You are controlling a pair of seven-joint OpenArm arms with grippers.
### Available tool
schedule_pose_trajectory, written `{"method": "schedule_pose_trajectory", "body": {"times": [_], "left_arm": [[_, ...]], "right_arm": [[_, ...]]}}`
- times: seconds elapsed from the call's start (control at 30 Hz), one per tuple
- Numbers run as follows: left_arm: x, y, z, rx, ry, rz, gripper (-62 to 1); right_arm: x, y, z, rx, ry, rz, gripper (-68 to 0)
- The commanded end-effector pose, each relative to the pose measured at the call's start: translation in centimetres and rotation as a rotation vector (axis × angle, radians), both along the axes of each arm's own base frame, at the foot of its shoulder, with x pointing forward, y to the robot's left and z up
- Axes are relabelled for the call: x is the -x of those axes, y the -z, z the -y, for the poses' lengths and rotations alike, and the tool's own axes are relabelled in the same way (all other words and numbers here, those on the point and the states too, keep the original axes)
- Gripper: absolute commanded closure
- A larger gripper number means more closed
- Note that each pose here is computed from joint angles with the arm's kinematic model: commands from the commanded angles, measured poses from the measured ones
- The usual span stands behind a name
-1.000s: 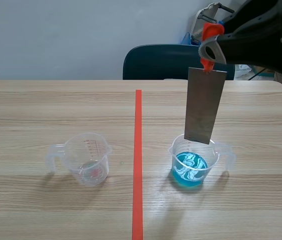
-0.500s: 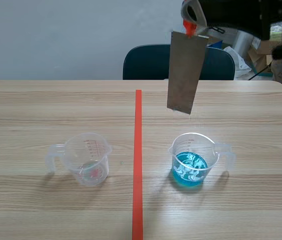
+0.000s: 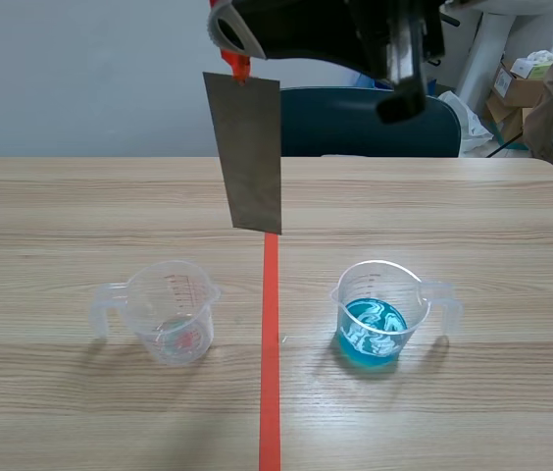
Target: Do the redox reaction experiment
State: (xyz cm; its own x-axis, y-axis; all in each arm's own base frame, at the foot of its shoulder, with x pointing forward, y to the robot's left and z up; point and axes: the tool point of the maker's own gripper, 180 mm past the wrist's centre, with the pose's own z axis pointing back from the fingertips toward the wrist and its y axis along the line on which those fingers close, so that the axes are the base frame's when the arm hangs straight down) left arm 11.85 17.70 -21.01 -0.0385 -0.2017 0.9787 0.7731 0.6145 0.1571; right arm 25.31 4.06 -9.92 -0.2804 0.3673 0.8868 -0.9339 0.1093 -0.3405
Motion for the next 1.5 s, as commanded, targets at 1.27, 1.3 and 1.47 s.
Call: {"method": "schedule_pose_trajectory", "body": {"times": [1.27,1.3,1.47], "left_arm": [[-0.1,-0.5,0.2,0.031,-0.008,0.017,-62.3],[-0.1,-0.5,0.2,0.031,-0.008,0.017,-62.3],[-0.1,-0.5,0.2,0.031,-0.008,0.017,-62.3]], "right_arm": [[-1.8,2.7,-10.2,-0.033,-0.139,-0.168,-0.6],[-1.7,2.6,-10.3,-0.035,-0.141,-0.167,-0.6],[-1.7,2.6,-10.3,-0.035,-0.141,-0.168,-0.6]]}}
